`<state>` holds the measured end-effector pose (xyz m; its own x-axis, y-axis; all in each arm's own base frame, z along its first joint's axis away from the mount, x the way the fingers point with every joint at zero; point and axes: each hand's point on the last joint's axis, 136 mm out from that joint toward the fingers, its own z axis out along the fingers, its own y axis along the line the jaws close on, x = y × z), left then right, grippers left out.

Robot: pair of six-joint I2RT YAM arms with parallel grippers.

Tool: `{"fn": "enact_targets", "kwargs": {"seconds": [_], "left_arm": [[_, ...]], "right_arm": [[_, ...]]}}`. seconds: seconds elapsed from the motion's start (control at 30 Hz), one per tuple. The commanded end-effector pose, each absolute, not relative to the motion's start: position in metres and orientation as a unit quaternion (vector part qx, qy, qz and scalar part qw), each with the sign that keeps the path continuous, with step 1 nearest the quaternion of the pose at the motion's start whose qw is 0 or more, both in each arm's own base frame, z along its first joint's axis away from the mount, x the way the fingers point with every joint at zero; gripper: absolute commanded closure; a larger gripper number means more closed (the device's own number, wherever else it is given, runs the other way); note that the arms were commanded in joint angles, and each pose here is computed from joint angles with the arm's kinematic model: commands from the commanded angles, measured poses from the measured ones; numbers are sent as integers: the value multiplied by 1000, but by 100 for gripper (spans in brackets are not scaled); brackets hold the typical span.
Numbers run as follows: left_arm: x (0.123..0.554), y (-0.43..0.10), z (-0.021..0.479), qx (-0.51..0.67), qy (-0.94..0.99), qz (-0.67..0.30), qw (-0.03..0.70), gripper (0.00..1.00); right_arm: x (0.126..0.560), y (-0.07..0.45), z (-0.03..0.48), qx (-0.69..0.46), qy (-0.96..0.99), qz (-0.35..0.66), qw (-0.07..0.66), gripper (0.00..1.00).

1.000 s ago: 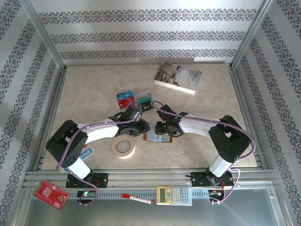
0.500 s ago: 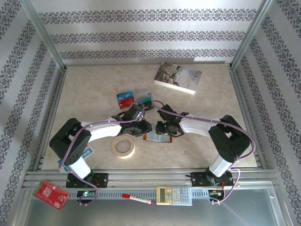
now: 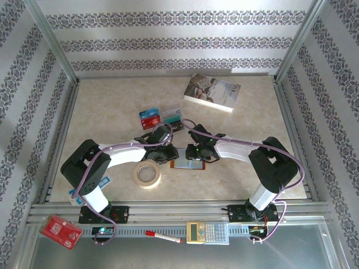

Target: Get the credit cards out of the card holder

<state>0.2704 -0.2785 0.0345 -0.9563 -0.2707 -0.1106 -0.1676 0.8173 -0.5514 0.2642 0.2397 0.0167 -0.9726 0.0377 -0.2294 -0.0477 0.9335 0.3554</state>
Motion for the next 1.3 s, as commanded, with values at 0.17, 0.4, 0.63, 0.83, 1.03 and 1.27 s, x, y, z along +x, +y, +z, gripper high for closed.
{"fn": "enact_targets", "kwargs": {"seconds": [0.17,0.4,0.63,0.83,1.03,1.27], "left_arm": [[272,-272,48,-95,956,-250,120,78],[273,-281,63,-77,949,-278,127,86],[270,-289,48,-70,955,-269,103,83],[265,-274,32,-84,968,-220,87,78],[265,-272,29,-86,970,-212,86,75],[266,-293,30,-73,961,-258,72,82]], "right_arm": [[249,214,-13,16,987,138,77,70],[249,214,-15,17,987,138,75,71],[248,214,-15,18,987,139,75,71],[247,214,-17,17,987,139,73,71],[247,215,-17,17,987,140,73,71],[247,214,-18,18,987,140,73,71]]}}
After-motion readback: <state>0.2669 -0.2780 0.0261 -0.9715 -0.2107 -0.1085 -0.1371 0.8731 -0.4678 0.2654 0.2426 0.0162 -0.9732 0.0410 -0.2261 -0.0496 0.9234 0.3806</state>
